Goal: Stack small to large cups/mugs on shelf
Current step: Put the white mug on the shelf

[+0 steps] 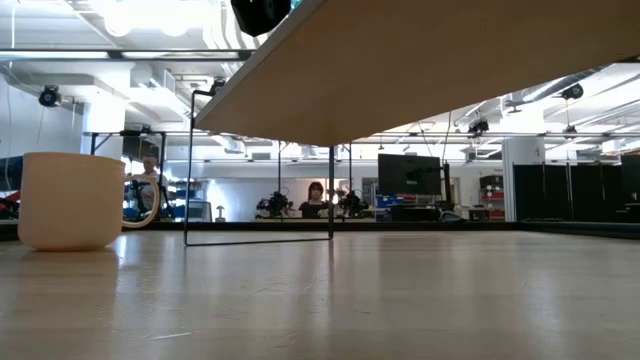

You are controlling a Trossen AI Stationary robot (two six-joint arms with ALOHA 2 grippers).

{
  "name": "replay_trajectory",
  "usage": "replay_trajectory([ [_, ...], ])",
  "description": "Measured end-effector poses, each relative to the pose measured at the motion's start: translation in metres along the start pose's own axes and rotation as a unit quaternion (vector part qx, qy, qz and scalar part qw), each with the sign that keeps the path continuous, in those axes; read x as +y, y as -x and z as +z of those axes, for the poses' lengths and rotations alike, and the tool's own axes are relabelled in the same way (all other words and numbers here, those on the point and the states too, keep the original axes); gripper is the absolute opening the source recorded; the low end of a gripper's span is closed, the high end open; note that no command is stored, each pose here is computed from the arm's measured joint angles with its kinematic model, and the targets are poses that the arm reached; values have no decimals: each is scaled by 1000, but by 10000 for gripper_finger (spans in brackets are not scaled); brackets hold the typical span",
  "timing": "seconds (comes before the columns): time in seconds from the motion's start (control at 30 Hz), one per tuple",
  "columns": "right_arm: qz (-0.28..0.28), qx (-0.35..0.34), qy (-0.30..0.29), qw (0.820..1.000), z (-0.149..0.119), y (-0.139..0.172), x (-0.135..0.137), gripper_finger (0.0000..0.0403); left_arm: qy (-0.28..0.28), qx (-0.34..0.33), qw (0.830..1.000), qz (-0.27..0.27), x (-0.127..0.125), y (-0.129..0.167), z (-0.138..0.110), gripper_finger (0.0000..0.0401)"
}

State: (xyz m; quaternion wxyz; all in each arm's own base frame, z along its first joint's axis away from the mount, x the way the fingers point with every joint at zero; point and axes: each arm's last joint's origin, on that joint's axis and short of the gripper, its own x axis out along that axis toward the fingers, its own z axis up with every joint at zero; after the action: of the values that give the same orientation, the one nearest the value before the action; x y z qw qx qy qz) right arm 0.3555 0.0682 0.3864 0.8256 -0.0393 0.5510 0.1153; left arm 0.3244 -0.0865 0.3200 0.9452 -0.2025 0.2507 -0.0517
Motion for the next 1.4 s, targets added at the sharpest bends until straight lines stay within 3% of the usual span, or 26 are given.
replay_trajectory([
  [1.4, 3, -29, 4, 1000, 6, -3, 0, 13, 7, 20, 1000, 13, 3, -1, -5, 8],
])
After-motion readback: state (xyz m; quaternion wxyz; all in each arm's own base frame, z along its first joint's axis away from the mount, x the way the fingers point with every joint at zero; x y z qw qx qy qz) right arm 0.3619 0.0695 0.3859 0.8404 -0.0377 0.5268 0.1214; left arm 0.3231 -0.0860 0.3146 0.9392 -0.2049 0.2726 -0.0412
